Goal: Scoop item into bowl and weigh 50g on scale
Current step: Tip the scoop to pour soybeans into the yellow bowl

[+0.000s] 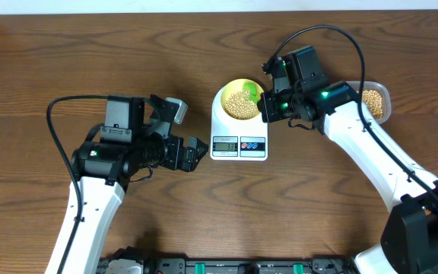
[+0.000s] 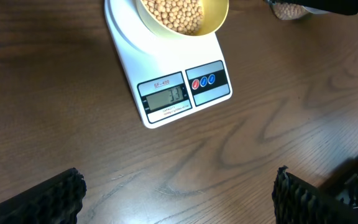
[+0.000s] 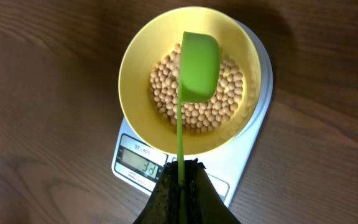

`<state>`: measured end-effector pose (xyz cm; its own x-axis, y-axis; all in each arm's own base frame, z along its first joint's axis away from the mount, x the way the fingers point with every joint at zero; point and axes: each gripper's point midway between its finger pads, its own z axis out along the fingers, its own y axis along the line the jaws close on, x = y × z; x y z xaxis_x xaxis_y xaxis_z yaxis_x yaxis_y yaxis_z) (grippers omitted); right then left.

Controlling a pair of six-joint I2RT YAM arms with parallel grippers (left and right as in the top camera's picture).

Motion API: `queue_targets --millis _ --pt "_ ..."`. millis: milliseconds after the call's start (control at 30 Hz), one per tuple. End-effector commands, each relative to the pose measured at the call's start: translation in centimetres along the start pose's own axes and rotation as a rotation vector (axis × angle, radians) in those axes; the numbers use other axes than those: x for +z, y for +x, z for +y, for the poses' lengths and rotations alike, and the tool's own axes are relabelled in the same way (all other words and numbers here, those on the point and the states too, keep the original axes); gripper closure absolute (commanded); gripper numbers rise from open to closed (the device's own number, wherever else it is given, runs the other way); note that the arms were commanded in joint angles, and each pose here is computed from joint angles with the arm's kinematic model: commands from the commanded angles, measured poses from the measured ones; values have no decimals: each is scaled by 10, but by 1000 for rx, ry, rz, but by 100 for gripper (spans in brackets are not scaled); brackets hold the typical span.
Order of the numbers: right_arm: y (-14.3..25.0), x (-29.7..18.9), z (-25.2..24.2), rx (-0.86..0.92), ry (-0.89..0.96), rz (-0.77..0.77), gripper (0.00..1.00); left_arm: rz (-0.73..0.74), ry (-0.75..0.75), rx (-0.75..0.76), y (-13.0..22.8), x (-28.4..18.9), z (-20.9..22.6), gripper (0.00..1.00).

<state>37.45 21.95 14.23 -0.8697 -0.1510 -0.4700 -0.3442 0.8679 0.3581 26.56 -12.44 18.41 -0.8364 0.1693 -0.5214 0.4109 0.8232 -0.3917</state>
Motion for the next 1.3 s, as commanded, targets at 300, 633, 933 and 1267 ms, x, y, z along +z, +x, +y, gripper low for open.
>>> queue_targets --millis 300,633,933,1267 --pt "-10 -9 7 -79 -8 -28 99 0 17 19 0 0 -3 2" --pt "15 -10 16 -84 -69 74 99 0 17 19 0 0 -3 2" --pt "21 -11 14 -203 -71 93 99 0 17 19 0 0 -3 2" --pt "4 -12 3 -315 12 27 99 0 17 19 0 0 -3 2"
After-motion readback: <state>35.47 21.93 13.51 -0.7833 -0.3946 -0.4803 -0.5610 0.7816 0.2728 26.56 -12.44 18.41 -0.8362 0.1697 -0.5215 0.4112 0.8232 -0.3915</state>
